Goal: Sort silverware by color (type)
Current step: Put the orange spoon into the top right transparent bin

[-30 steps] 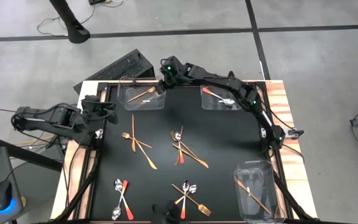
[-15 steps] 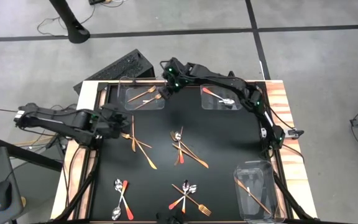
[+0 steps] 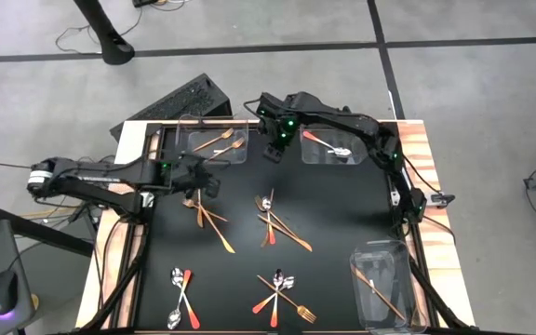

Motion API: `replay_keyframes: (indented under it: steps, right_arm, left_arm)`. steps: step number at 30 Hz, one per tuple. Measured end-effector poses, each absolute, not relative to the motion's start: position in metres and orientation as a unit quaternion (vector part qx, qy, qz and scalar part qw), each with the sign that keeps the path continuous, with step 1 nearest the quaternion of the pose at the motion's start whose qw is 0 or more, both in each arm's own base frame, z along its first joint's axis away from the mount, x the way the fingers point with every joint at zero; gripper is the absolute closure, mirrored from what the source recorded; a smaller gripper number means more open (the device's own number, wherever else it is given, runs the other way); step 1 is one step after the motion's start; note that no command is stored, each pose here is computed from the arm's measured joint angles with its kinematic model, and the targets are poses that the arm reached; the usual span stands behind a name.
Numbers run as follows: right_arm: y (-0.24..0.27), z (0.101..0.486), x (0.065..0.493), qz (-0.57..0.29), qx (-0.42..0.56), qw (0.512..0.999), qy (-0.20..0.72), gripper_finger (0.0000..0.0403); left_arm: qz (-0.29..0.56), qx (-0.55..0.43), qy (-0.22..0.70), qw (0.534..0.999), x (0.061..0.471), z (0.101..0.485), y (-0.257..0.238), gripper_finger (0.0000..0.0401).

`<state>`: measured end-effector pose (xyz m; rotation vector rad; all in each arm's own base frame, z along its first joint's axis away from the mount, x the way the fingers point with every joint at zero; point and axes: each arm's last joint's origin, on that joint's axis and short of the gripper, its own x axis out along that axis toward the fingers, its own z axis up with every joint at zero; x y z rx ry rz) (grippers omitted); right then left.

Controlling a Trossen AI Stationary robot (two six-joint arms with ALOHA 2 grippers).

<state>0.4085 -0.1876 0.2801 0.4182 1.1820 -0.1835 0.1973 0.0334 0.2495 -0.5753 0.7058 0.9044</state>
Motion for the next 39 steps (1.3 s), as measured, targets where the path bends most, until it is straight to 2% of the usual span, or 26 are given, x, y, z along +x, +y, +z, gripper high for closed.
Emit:
replay_keyframes:
  steps: [7,11,19,25,29,32,36,39]
  right_arm:
    - [-0.169,0.281,0.405,-0.074,0.205,0.778,0.589,0.0234]
    - [-0.143,0.281,0.415,-0.072,0.216,0.772,0.594,0.0234]
    - [-0.091,0.283,0.438,-0.130,0.249,0.778,0.563,0.0243]
    - [-0.052,0.282,0.446,-0.180,0.274,0.769,0.549,0.0272]
    - [-0.031,0.259,0.450,-0.216,0.317,0.746,0.545,0.0302]
    - [-0.020,0.230,0.449,-0.251,0.354,0.715,0.549,0.0318]
    - [-0.019,0.196,0.449,-0.281,0.419,0.685,0.525,0.0322]
    - [-0.020,0.184,0.447,-0.295,0.440,0.668,0.522,0.0322]
  left_arm:
    - [0.338,-0.277,0.354,0.827,0.218,0.241,0.055,0.0283]
    - [0.338,-0.288,0.321,0.837,0.219,0.248,0.058,0.0283]
    - [0.309,-0.246,0.272,0.878,0.194,0.278,0.052,0.0283]
    - [0.308,-0.199,0.275,0.889,0.169,0.290,0.047,0.0283]
    - [0.334,-0.140,0.283,0.888,0.162,0.292,0.048,0.0283]
    - [0.316,-0.129,0.288,0.895,0.163,0.292,0.049,0.0283]
    - [0.271,-0.120,0.313,0.902,0.164,0.289,0.047,0.0283]
    - [0.261,-0.117,0.322,0.903,0.164,0.288,0.047,0.0283]
